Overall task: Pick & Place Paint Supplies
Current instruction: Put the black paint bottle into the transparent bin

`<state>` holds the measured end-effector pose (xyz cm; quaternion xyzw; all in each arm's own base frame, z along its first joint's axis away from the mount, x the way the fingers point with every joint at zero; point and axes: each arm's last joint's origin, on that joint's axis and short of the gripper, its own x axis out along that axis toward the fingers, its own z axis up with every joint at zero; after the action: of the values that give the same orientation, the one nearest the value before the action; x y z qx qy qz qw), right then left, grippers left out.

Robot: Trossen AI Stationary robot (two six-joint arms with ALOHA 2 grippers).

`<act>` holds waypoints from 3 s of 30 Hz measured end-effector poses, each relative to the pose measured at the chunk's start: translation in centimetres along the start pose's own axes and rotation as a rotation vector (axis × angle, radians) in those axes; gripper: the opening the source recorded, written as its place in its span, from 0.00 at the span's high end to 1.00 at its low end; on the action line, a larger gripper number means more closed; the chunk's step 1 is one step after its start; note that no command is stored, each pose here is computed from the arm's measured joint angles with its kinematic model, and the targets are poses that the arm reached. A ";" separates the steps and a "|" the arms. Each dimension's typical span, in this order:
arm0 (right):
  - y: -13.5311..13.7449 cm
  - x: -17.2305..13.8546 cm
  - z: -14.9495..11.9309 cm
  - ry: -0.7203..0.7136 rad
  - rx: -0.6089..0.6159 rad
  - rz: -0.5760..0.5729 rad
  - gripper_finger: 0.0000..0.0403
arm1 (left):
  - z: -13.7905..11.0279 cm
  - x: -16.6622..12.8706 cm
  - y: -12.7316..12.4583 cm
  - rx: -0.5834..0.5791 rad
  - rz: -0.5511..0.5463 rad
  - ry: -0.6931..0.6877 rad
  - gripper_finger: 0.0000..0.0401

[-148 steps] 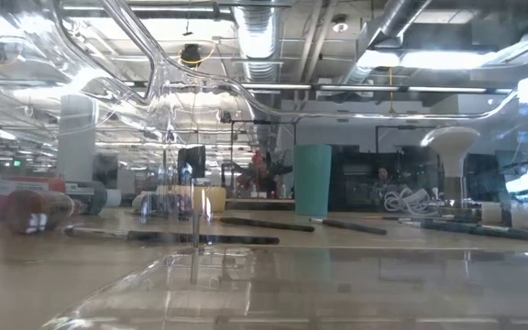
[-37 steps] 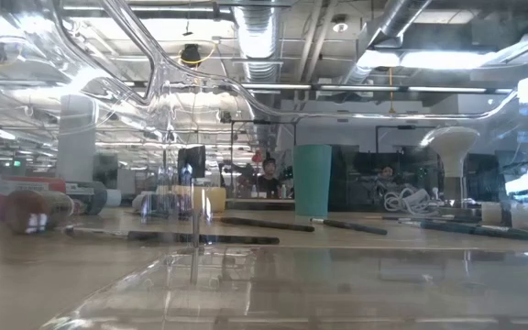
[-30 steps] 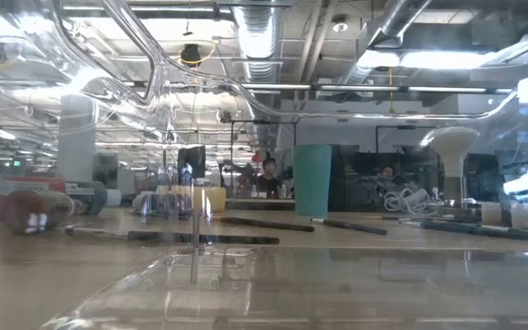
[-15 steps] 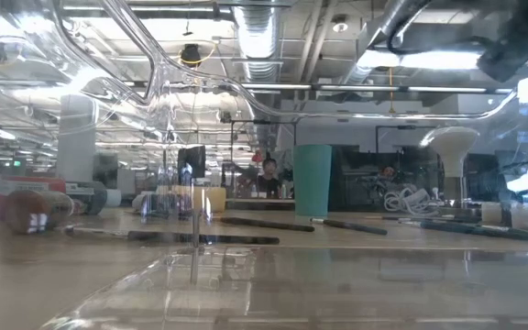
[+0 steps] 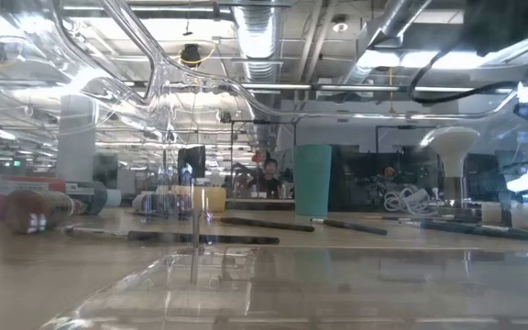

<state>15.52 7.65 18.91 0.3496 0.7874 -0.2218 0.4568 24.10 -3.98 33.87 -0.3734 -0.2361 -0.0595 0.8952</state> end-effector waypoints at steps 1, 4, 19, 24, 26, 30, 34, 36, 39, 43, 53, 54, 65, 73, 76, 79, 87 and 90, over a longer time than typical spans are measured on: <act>0.1 0.1 0.0 -0.004 -0.005 0.010 0.33 | 0.0 0.0 0.0 0.000 0.000 0.000 1.00; 0.2 0.3 0.2 -0.012 -0.006 0.019 0.33 | 0.1 0.0 0.1 0.002 0.008 -0.007 1.00; -0.2 2.1 1.0 -0.002 -0.003 0.039 0.33 | 0.1 0.0 0.1 0.004 0.020 -0.017 1.00; -0.2 2.1 1.0 -0.004 0.004 0.042 0.34 | 0.1 0.0 0.1 0.023 0.020 -0.016 1.00; -0.2 2.1 1.0 -0.004 0.011 0.043 0.35 | 0.1 0.0 0.1 0.024 0.020 -0.016 1.00; -0.1 2.1 1.0 -0.005 0.012 0.045 0.41 | 0.1 0.0 0.1 0.024 0.020 -0.016 1.00; -0.1 2.1 1.0 -0.007 0.010 0.048 0.50 | 0.1 0.0 0.1 0.024 0.020 -0.016 1.00; 0.0 2.1 1.1 -0.010 0.007 0.055 0.55 | 0.1 0.0 0.1 0.023 0.020 -0.016 1.00; 0.0 2.1 1.1 -0.010 0.006 0.057 0.62 | 0.1 0.0 0.1 0.023 0.020 -0.016 1.00; 0.0 2.1 1.1 -0.009 0.006 0.057 0.67 | 0.1 0.0 0.1 0.023 0.020 -0.016 1.00; 0.0 2.1 1.0 -0.009 -0.005 0.056 0.59 | 0.1 0.0 0.1 0.020 0.019 -0.016 1.00; 0.0 2.2 1.0 -0.008 -0.008 0.055 0.61 | 0.1 0.0 0.1 0.020 0.020 -0.016 1.00; 0.3 2.4 0.2 0.035 -0.049 0.051 0.67 | 0.1 0.0 0.1 0.022 0.017 -0.014 1.00; 1.4 0.9 -0.3 0.017 -0.100 0.100 0.68 | 0.1 0.0 0.1 0.028 0.018 -0.014 1.00; 1.9 0.1 -0.6 0.006 -0.126 0.128 0.68 | 0.1 0.0 0.1 0.030 0.019 -0.014 1.00; 2.4 -0.7 -0.9 -0.007 -0.145 0.156 0.68 | 0.1 0.0 0.1 0.031 0.019 -0.014 1.00; 2.8 -3.8 -1.1 -0.065 -0.190 0.172 0.67 | 0.0 0.0 0.1 0.033 0.024 -0.010 1.00; 3.0 -5.4 -1.1 -0.108 -0.206 0.194 0.67 | 0.0 0.0 0.1 0.033 0.024 -0.009 1.00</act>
<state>18.95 8.51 24.05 0.3632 0.7427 -0.1131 0.5511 24.14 -3.88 33.79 -0.3616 -0.2363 -0.0430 0.9009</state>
